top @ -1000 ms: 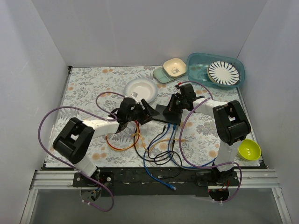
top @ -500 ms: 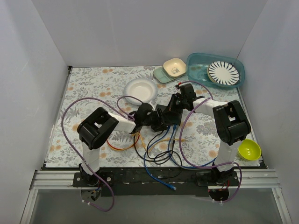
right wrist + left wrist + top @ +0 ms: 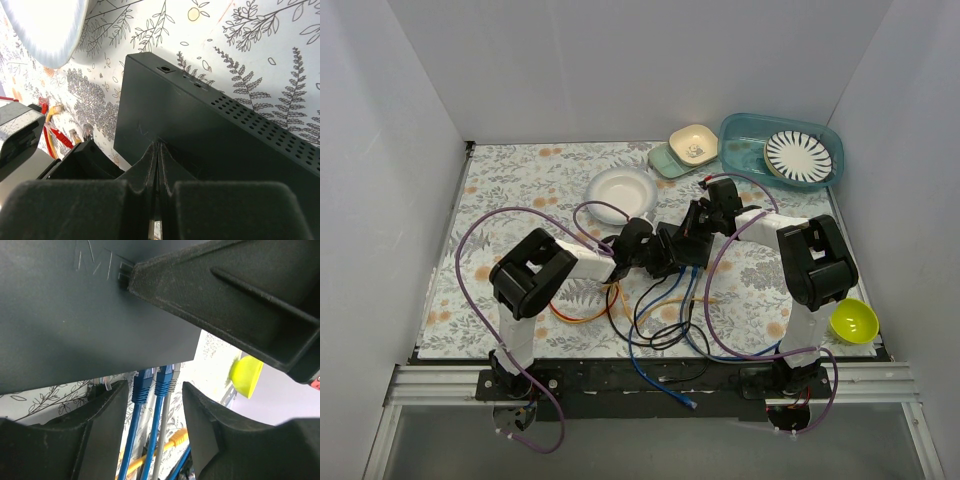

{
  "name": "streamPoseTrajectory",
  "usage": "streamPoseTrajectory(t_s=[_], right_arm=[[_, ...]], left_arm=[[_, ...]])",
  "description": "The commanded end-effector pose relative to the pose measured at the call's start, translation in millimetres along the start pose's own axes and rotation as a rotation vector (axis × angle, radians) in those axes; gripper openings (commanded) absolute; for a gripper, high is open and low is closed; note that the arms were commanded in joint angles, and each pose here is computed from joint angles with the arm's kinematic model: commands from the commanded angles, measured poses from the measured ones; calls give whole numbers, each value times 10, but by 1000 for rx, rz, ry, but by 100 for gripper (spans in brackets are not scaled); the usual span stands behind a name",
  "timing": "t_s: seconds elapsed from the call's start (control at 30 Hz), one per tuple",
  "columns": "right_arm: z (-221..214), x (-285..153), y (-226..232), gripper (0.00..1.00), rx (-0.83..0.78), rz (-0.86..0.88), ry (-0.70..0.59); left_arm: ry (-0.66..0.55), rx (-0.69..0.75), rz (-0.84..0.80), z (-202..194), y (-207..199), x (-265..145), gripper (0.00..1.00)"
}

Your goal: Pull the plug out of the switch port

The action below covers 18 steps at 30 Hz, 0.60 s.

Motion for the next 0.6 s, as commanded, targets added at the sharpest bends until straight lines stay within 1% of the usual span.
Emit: streamPoseTrajectory(t_s=[0.0,0.1,0.13,0.23,0.27,0.43,0.57], right_arm=[[-215,70,-472,6,52,-217,69],[-223,76,-481,6,55,-218,74],[-220,78,-478,6,54,-216,72],[-231,72,-486,6,55,-217,73],[-231,72,-487,6,54,-218,72],[-257,56,-503,6,57,-219,73],[-296,40,-532,6,61,-222,76]], left_arm=[[-75,55,123,36,166,95,45],[-91,42,160,31,240,112,42],[-90,31,166,18,254,121,37],[-88,3,171,5,290,156,29],[-89,-10,169,12,292,170,28],[-79,-79,177,-18,363,223,29],[-85,-151,163,9,395,235,39]])
Point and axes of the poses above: each gripper's point midway between its finger pads, its own x axis out along the fingers, its own y axis along the line the jaws close on, z = x × y, the point moved 9 cm from there along -x, back along the fingers, and after that the axes turned 10 degrees about x, right-handed, at the moved point
